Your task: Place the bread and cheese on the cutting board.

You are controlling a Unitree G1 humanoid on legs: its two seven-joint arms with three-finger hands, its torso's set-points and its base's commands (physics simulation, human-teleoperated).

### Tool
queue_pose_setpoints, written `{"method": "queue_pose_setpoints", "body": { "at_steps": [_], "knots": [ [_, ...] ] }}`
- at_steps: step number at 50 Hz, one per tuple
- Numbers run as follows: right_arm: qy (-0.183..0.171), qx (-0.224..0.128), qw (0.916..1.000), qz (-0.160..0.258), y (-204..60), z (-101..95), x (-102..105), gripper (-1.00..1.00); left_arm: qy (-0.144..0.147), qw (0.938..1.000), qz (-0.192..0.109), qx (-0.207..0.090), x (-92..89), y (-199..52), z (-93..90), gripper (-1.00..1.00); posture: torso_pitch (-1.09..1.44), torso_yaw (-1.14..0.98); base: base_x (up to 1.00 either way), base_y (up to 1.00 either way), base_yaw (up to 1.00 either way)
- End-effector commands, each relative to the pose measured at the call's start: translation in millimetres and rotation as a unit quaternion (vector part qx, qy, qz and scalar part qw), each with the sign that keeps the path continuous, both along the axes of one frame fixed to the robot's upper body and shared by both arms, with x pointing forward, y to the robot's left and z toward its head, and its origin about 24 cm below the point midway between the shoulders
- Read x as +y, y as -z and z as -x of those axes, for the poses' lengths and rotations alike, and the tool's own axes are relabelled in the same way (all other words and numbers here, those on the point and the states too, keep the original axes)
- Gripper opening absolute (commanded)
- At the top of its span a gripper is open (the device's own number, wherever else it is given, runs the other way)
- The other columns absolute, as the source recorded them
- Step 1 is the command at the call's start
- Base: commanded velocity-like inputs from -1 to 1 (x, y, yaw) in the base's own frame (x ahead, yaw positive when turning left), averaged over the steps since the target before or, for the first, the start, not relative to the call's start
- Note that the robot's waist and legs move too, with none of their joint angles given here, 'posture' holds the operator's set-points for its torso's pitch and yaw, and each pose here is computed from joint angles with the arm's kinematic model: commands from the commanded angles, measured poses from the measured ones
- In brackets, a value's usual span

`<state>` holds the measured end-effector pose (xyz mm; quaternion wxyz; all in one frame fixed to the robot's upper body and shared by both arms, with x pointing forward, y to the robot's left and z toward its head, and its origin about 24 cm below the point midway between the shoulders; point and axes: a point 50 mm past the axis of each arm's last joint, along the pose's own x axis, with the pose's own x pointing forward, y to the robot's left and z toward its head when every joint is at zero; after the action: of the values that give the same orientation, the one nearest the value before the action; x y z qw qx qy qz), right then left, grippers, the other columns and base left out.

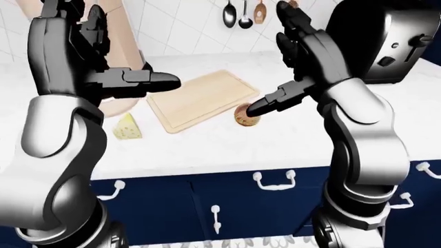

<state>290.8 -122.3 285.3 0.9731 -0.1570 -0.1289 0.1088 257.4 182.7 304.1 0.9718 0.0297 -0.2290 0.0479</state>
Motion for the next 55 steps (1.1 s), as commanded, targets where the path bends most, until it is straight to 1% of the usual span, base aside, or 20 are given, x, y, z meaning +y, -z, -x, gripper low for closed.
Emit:
{"method": "queue_pose_setpoints", "body": {
  "at_steps": [1,9,27,32,36,39,41,43,44,50,52,53,55],
  "knots": [
    [-0.011,-0.047,0.9988,0.003,-17,7.7,4,1.00,-0.015,0.9992,0.002,-0.036,4.6,-12,6.2,1.00,0.00,0.00,0.32,0.00,0.00],
    [-0.004,-0.046,0.9990,0.001,-15,6.3,3,1.00,-0.015,0.9992,0.002,-0.036,4.5,-11,5.9,1.00,0.00,0.00,0.24,0.00,0.00],
    [-0.006,-0.042,0.9991,0.000,-14,5.2,4,1.00,-0.015,0.9992,0.001,-0.037,4.5,-11,6.5,1.00,0.00,0.00,0.00,0.00,0.00],
    [-0.005,-0.040,0.9992,0.000,-13,4.0,4,1.00,-0.013,0.9993,-0.001,-0.036,2.0,-10,7.3,1.00,0.00,0.00,0.00,0.00,0.00],
    [-0.006,-0.038,0.9992,0.001,-13,4.0,5,1.00,-0.013,0.9994,0.002,-0.032,4.5,-12,10.6,1.00,0.00,0.00,0.00,0.00,0.00],
    [-0.004,-0.040,0.9992,0.001,-15,5.0,4,1.00,-0.023,0.9994,0.013,-0.021,9.4,-11,12.0,1.00,0.00,0.00,0.00,0.00,0.00],
    [-0.004,-0.040,0.9992,0.000,-15,4.9,3,1.00,-0.020,0.9994,0.014,-0.026,10.1,-9,16.8,1.00,0.00,0.00,0.00,0.00,0.00],
    [-0.004,-0.040,0.9992,0.000,-15,4.8,3,1.00,-0.020,0.9995,0.002,-0.026,10.7,-6,19.8,1.00,0.00,0.00,0.00,0.00,0.00],
    [-0.003,-0.040,0.9992,0.000,-15,4.7,3,1.00,-0.018,0.9995,0.000,-0.025,11.7,-4,21.0,1.00,0.00,0.00,0.00,0.00,0.00],
    [-0.003,-0.040,0.9992,0.000,-16,5.4,3,1.00,0.002,0.9997,-0.004,-0.025,17.7,3,28.7,1.00,0.00,0.00,0.00,0.00,0.00],
    [-0.003,-0.040,0.9992,0.000,-15,4.6,3,1.00,0.005,0.9998,-0.008,-0.018,20.8,6,29.5,1.00,0.00,0.00,0.00,0.00,0.00],
    [-0.003,-0.040,0.9992,0.000,-15,4.6,3,1.00,0.013,0.9998,-0.005,-0.012,21.1,8,29.8,1.00,0.00,0.00,0.00,0.00,0.00],
    [-0.002,-0.040,0.9992,0.000,-16,5.5,3,1.00,0.014,0.9999,-0.006,-0.008,25.7,10,31.9,1.00,0.00,0.00,0.00,0.00,0.00]
  ]
}}
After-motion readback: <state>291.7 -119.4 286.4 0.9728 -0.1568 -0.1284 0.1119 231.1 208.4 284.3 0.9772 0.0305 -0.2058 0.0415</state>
